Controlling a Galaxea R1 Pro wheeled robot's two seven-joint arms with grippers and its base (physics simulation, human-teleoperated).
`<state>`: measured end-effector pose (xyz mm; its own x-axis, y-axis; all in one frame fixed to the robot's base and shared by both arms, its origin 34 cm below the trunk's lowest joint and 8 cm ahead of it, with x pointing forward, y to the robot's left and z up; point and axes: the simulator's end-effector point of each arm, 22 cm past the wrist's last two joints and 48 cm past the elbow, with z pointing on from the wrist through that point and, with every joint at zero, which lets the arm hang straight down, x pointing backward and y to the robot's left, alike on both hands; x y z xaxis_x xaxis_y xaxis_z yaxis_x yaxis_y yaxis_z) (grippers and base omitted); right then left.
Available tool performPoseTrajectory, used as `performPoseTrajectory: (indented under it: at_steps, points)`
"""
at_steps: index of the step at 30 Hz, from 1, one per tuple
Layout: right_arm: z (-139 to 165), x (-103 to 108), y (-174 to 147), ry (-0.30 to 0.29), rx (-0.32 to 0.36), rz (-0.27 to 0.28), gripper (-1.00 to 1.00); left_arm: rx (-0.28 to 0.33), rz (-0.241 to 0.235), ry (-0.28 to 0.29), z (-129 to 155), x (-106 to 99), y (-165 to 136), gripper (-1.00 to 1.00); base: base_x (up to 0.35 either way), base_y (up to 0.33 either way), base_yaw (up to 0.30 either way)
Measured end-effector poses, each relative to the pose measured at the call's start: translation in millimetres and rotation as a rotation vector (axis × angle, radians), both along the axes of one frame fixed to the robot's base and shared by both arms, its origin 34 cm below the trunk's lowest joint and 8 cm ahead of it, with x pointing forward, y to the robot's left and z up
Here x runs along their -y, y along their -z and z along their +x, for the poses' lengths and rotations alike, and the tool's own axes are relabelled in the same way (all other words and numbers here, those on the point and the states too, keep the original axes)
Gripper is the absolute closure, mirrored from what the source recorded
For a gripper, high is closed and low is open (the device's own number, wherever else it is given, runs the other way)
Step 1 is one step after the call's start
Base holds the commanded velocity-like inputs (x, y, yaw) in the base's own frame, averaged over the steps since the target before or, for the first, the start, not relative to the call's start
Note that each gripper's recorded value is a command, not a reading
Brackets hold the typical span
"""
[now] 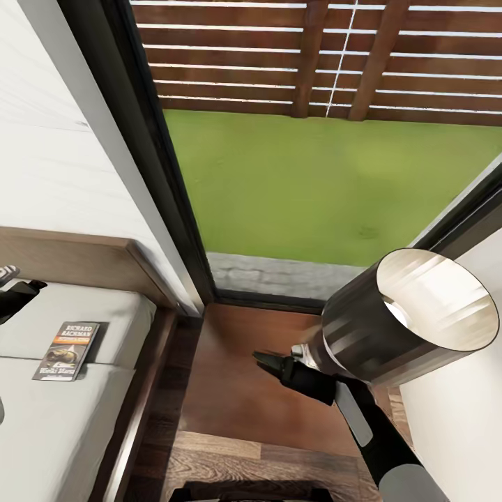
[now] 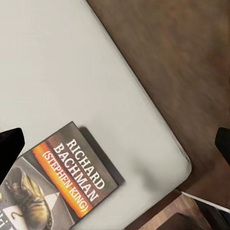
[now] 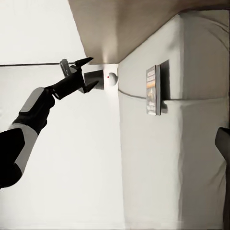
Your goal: In the bedroom, move the book from the bed onto either nightstand, and place the two sandals side by side next to the bed.
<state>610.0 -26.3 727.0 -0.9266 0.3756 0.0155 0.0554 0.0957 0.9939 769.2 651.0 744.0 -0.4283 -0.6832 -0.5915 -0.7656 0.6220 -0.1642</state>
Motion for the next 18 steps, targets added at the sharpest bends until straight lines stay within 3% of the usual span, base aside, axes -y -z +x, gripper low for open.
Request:
performPoseTrajectory:
  at_steps: [1,2,3,6,11,18]
  points:
    - [-7.0,-14.4,-5.5,-0.042,0.012,0.010,-1.00,0.000,-0.001,0.000,0.1,0.5,0.3,-1.00,0.000,0.000,0.000]
    - [-28.0,-49.8,-21.7,-0.155,0.052,0.033,-1.00,0.000,-0.002,0.001,0.4,1.3,0.7,-1.00,0.000,0.000,0.000]
    - [-38.7,-63.7,-28.3,-0.205,0.069,0.042,-1.00,0.000,-0.003,0.001,0.5,1.5,0.9,-1.00,0.000,0.000,0.000]
    - [-52.4,-88.9,-53.9,-0.289,0.139,0.072,-1.00,0.000,-0.004,0.001,0.2,1.8,1.3,-1.00,0.000,0.000,0.000]
    - [-56.5,-103.7,-82.8,-0.336,0.222,0.101,-1.00,0.000,-0.004,0.000,0.2,1.8,1.4,-1.00,0.000,0.000,0.000]
    - [-50.8,-109.5,-116.1,-0.344,0.319,0.128,-1.00,0.000,-0.004,0.001,0.3,1.8,1.4,-1.00,0.000,0.000,0.000]
